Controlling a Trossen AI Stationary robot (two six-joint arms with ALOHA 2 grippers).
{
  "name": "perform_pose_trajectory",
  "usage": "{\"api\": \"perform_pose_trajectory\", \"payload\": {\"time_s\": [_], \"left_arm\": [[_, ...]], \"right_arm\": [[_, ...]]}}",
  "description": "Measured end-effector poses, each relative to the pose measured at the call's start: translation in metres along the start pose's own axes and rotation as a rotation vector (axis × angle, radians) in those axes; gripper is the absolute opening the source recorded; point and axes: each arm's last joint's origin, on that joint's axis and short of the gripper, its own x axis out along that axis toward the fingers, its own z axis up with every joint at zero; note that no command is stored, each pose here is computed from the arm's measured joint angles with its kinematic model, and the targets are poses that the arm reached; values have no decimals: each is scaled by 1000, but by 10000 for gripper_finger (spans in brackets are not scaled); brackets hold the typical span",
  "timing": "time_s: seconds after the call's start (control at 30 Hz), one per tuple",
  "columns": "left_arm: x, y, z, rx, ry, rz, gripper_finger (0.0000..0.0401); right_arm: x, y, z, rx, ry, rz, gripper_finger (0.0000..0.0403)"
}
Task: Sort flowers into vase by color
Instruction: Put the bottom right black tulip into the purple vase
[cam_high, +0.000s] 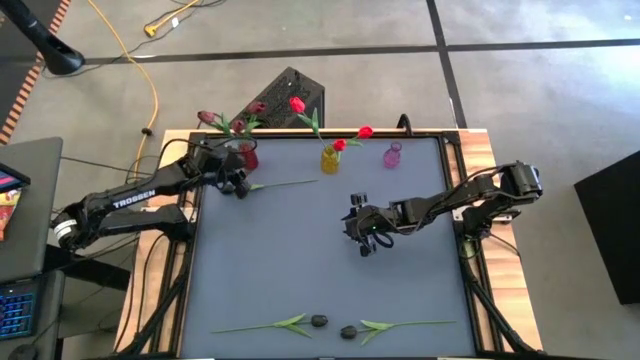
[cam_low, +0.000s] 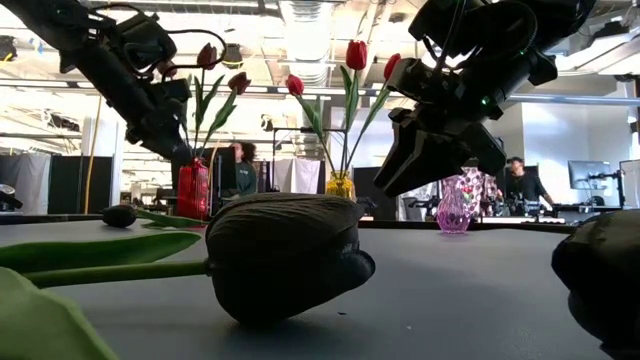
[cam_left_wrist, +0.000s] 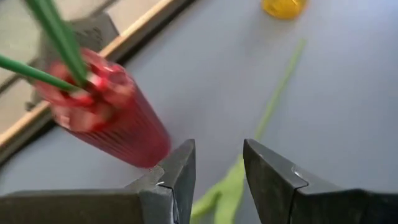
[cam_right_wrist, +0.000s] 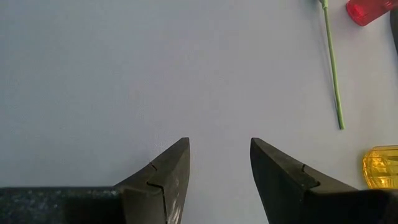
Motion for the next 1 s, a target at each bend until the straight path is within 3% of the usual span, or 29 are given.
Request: {"api": "perform_pose_trajectory", "payload": {"time_s": [0.27, 0.7, 1.0], "left_arm": [[-3, -3, -5, 0, 88, -94, 124], [-45, -9, 26, -55, 232, -136, 124], [-50, -31, 17, -164, 362, -341, 124]], "right_arm": [[-2, -4, 9, 22, -22, -6, 193], [-5, 4, 17, 61, -57, 44, 193], [-8, 17, 20, 6, -59, 72, 193]]}}
